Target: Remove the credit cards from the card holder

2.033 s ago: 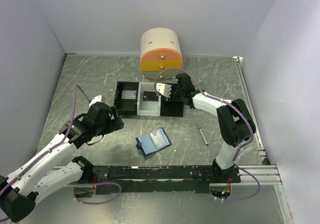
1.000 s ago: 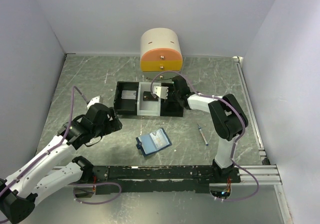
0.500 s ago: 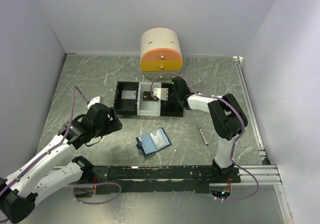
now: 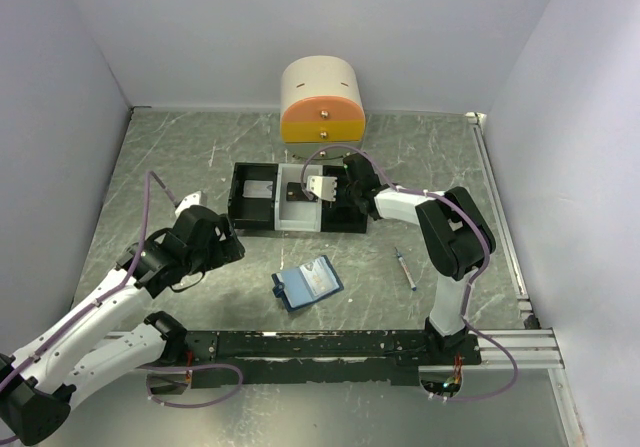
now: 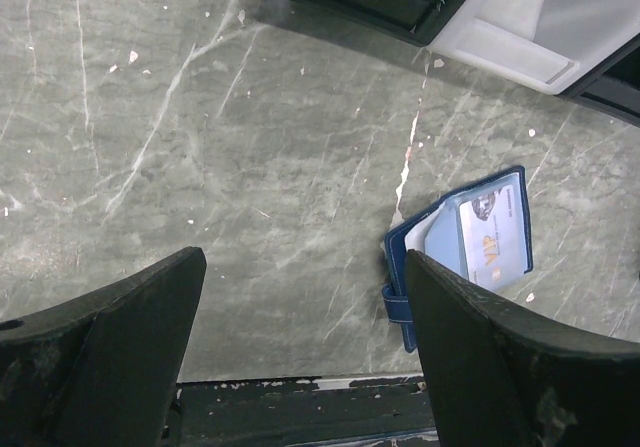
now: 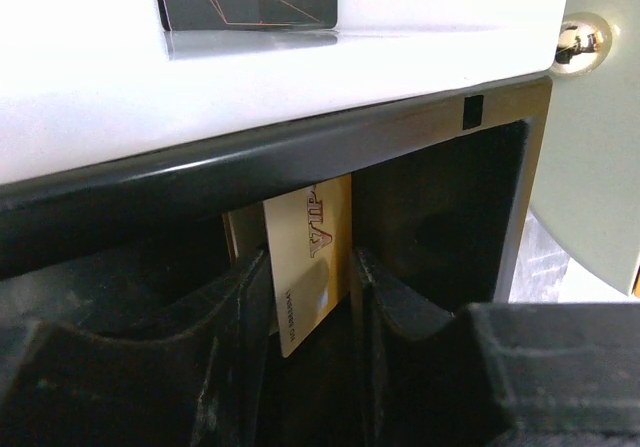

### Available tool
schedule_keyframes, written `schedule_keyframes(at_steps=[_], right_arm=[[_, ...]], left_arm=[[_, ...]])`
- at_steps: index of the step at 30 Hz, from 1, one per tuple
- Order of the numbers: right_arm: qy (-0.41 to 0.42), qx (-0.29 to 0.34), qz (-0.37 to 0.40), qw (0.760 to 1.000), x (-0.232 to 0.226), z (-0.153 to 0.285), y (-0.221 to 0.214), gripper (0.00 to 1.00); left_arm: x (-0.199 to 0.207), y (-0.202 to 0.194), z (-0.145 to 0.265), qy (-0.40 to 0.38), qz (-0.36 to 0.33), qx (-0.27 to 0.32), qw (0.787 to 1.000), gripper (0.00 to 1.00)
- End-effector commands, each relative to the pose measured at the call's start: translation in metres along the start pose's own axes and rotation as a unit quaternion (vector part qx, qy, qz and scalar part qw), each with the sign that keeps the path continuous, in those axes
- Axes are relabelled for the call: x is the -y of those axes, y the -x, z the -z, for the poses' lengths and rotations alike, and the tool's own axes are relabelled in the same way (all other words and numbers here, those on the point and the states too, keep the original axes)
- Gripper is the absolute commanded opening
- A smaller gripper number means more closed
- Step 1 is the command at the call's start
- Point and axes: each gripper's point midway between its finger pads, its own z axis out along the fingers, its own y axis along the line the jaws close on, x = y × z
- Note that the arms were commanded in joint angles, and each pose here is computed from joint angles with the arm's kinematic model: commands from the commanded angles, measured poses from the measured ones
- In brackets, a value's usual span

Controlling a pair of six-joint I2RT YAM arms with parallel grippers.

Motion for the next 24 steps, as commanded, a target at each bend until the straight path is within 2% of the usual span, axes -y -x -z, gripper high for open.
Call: schedule_keyframes(at_steps=[1, 6, 11, 20, 24], right_arm=[[0.008, -0.019, -0.001, 1.000, -0.008, 0.000, -0.010, 0.36], [-0.002, 0.006, 0.000, 1.000, -0.005, 0.005, -0.001, 0.38], [0.007, -0.005, -0.004, 1.000, -0.008, 0.004, -0.004, 0.45], [0.006, -0.021, -0.015, 1.000, -0.012, 0.000, -0.012, 0.47], [0.014, 0.000, -0.019, 1.000, -0.015, 0.002, -0.004, 0.49]], left_arm=[[0.004, 0.001, 0.002, -0.012, 0.002, -0.001, 1.000, 0.92], [0.001, 0.000, 0.003, -0.009, 0.003, -0.002, 1.000, 0.92], [0.003, -0.002, 0.002, -0.013, 0.004, -0.006, 1.000, 0.92], [0.000, -0.004, 0.002, -0.010, 0.006, -0.008, 1.000, 0.91], [-0.002, -0.005, 0.003, -0.006, 0.009, -0.008, 1.000, 0.91]])
